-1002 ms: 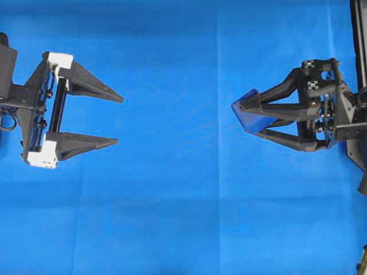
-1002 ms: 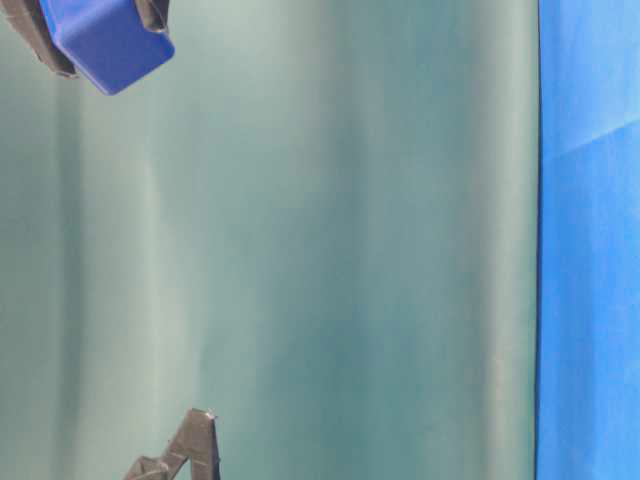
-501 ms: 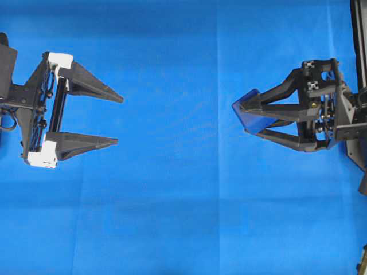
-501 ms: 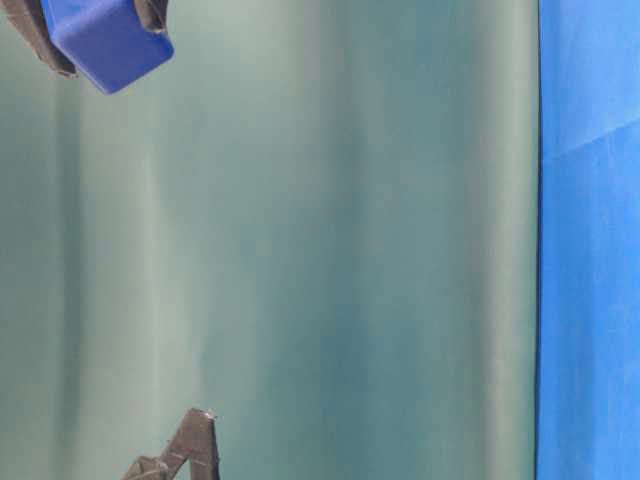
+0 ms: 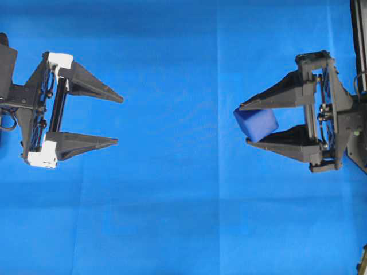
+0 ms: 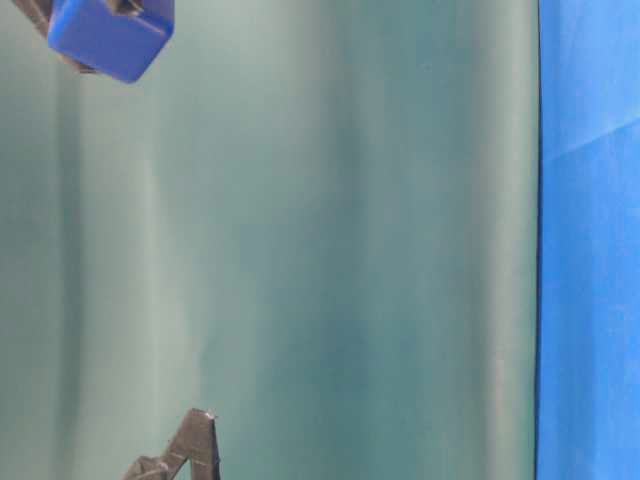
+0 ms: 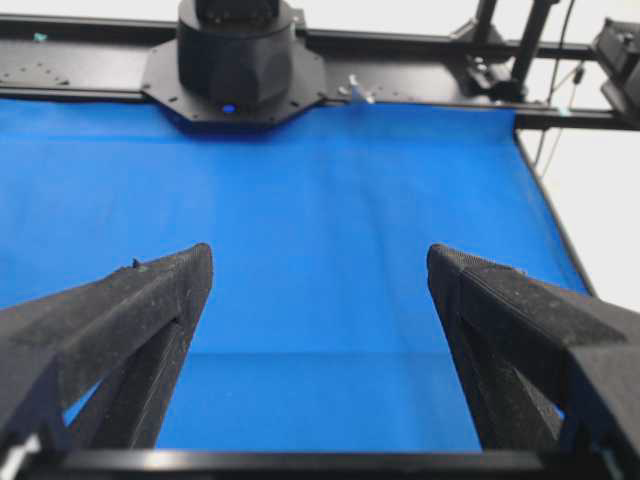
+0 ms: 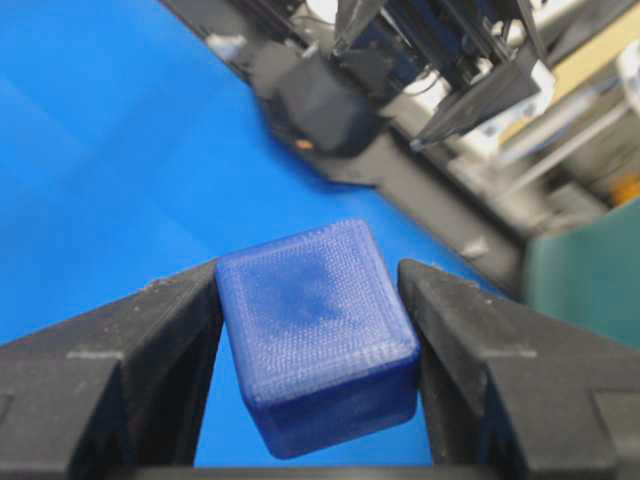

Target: Handover the blue block to the right arm after grasping it with the left arm, then place it in the designated position.

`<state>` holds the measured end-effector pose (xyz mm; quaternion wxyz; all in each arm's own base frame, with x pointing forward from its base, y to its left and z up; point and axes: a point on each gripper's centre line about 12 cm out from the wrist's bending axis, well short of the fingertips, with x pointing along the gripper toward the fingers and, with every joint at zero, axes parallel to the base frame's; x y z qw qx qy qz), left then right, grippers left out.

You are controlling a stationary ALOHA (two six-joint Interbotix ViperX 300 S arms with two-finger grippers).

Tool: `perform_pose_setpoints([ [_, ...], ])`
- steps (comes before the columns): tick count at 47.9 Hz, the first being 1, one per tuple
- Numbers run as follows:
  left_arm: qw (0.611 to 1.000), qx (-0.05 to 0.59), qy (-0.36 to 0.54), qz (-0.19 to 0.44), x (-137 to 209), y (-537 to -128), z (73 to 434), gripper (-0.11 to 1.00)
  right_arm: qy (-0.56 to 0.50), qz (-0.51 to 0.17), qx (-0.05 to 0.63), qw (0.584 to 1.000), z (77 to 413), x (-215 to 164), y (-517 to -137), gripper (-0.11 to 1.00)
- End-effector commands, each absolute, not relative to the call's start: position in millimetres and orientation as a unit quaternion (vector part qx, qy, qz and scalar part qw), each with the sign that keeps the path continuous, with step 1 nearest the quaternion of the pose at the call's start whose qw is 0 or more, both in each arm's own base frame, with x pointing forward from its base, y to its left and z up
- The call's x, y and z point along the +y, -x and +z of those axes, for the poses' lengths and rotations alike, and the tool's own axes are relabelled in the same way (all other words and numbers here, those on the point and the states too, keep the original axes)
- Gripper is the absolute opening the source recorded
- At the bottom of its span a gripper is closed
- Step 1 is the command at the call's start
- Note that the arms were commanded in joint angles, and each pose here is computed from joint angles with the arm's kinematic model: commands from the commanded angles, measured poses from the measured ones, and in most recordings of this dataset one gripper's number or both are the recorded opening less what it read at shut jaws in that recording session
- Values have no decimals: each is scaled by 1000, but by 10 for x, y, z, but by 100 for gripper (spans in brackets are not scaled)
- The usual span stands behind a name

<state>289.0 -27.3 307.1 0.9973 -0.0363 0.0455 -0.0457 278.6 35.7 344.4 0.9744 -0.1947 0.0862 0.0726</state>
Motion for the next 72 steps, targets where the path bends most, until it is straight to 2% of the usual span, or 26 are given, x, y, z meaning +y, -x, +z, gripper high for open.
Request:
perform_pose_setpoints([
  [1, 998, 32, 36, -48, -282, -2886, 3159, 92, 136, 67, 78, 985, 3531, 361, -2789, 41],
  [13, 998, 31, 33, -48, -282, -2886, 3161, 92, 38, 55, 96, 993, 3519, 352, -2778, 41],
  [72, 998, 29, 33, -48, -282, -2889, 3173, 92, 37, 52, 102, 993, 3515, 342, -2778, 37],
])
